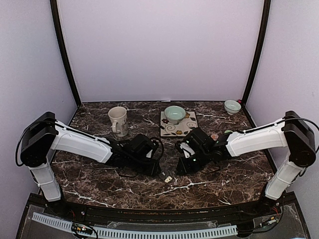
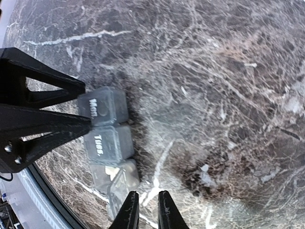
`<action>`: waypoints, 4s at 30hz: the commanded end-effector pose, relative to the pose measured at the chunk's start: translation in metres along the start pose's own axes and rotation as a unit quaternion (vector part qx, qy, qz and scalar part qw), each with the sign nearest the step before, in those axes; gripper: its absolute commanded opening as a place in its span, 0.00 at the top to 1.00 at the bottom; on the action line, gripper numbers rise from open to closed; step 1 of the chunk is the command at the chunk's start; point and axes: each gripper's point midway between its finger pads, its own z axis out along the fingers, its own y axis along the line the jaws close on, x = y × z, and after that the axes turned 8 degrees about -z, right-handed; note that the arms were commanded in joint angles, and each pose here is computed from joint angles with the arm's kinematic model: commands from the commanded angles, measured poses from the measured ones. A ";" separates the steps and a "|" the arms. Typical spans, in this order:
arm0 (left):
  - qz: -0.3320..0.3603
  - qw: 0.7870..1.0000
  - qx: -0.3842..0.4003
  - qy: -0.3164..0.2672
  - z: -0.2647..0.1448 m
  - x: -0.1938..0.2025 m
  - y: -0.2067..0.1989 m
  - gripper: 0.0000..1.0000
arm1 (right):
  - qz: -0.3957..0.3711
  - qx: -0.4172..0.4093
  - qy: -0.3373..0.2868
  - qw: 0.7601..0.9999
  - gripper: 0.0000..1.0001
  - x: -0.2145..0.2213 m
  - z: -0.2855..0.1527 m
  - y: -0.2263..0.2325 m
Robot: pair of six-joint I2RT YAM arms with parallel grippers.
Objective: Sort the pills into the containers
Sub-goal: Hold the pill container at the center of the board, then close the lid of the pill container on the pill container.
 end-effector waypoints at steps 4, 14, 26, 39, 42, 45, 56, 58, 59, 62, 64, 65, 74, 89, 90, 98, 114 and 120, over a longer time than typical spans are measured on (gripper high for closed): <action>0.007 1.000 -0.002 0.006 0.000 -0.003 -0.003 0.59 | -0.018 -0.031 -0.010 0.999 0.84 -0.012 0.003 0.021; 0.010 1.000 -0.002 0.008 0.003 -0.005 -0.005 0.59 | -0.030 -0.050 0.015 0.998 0.68 -0.002 0.010 0.033; 0.008 1.000 -0.003 0.008 0.004 -0.007 -0.007 0.61 | -0.031 -0.056 0.034 0.997 0.62 0.005 0.019 0.033; 0.008 1.000 -0.003 0.010 0.004 -0.005 -0.006 0.62 | -0.030 -0.056 0.051 0.997 0.61 0.008 0.029 0.035; 0.007 1.000 -0.003 0.011 0.004 -0.004 -0.005 0.63 | -0.028 -0.053 0.059 0.996 0.61 0.011 0.033 0.035; 0.007 1.000 -0.004 0.013 0.004 -0.003 -0.004 0.64 | -0.028 -0.048 0.067 0.996 0.61 0.014 0.037 0.035; 0.004 1.000 -0.002 0.014 0.004 0.000 -0.003 0.65 | -0.020 -0.020 0.097 0.995 0.61 0.033 0.049 0.025; 0.003 1.000 -0.002 0.015 0.004 0.000 -0.002 0.66 | -0.018 -0.011 0.104 0.994 0.61 0.037 0.051 0.021; 0.003 1.000 -0.001 0.015 0.004 0.001 -0.002 0.66 | -0.018 -0.007 0.106 0.994 0.61 0.039 0.052 0.020; 0.003 1.000 -0.001 0.016 0.004 0.001 -0.002 0.66 | -0.014 0.001 0.115 0.993 0.62 0.046 0.055 0.015; 0.001 1.000 -0.001 0.016 0.004 0.001 -0.002 0.66 | -0.012 0.004 0.122 0.992 0.63 0.051 0.057 0.013; 0.001 1.000 -0.001 0.017 0.005 0.001 -0.002 0.66 | -0.012 0.005 0.126 0.992 0.63 0.054 0.058 0.012; -0.001 1.000 0.002 0.020 0.008 0.003 -0.002 0.67 | -0.007 0.018 0.157 0.987 0.67 0.075 0.067 0.002; -0.005 1.000 -0.006 -0.003 -0.003 -0.011 -0.005 0.55 | -0.001 -0.009 0.151 0.989 0.69 0.070 0.064 0.014; -0.008 1.000 -0.005 -0.006 -0.005 -0.013 -0.006 0.50 | 0.001 -0.012 0.150 0.989 0.69 0.069 0.063 0.014; -0.043 0.998 0.010 -0.034 -0.026 -0.019 -0.005 0.19 | 0.022 -0.038 0.148 0.988 0.74 0.069 0.064 0.016; -0.135 0.986 0.055 -0.085 -0.067 0.001 0.023 0.20 | 0.058 -0.111 0.108 0.986 0.79 0.036 0.045 0.030; -0.133 0.985 0.065 -0.086 -0.073 0.007 0.026 0.20 | 0.068 -0.121 0.096 0.986 0.80 0.016 0.036 0.021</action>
